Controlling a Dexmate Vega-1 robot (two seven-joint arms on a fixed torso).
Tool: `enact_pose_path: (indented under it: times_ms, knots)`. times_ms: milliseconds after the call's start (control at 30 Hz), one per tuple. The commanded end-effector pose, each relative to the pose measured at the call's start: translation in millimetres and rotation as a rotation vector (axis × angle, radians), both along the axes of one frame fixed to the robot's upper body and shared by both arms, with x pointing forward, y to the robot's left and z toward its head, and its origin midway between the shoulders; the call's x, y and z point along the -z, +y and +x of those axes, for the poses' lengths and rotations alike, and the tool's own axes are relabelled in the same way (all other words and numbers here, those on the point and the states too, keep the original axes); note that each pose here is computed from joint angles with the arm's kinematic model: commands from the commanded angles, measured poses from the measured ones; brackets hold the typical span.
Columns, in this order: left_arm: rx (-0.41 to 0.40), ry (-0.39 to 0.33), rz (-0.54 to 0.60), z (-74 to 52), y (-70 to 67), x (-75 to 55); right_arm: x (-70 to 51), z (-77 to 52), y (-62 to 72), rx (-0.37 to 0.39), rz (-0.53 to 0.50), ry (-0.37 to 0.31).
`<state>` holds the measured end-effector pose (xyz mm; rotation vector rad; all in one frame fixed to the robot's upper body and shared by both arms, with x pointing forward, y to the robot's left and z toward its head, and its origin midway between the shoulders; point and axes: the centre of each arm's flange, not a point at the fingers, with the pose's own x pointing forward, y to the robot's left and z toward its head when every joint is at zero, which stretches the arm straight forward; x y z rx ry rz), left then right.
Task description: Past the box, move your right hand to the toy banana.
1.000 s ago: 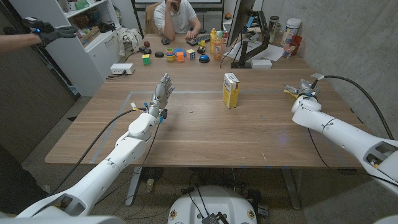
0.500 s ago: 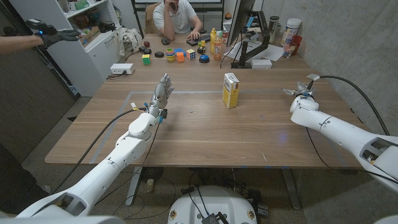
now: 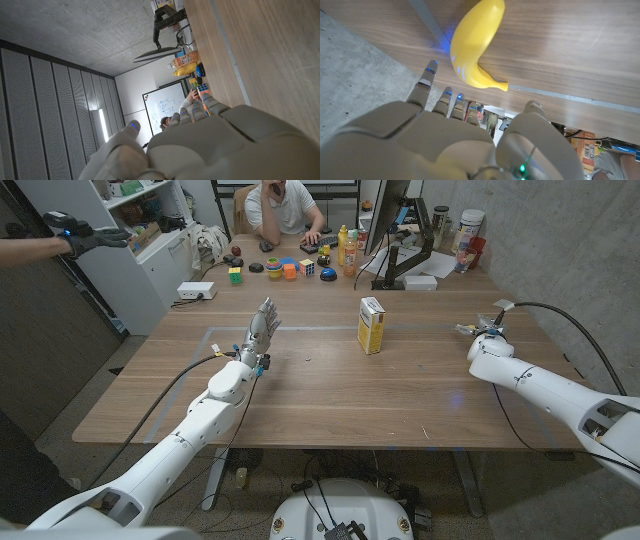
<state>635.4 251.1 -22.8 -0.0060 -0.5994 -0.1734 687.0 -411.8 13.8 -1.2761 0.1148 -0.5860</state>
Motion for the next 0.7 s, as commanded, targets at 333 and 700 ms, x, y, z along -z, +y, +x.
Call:
enact_pose_path:
  times_ms: [333,700]
  knots:
    - [0.0,0.005,0.001,1.2,-0.9,1.1,0.4,1.6,-1.3,-0.002,-0.004,0.001]
    - [0.001,0.005,0.001,2.2,-0.4,1.2,0.5,1.4,-1.0,-0.004,0.0,0.002]
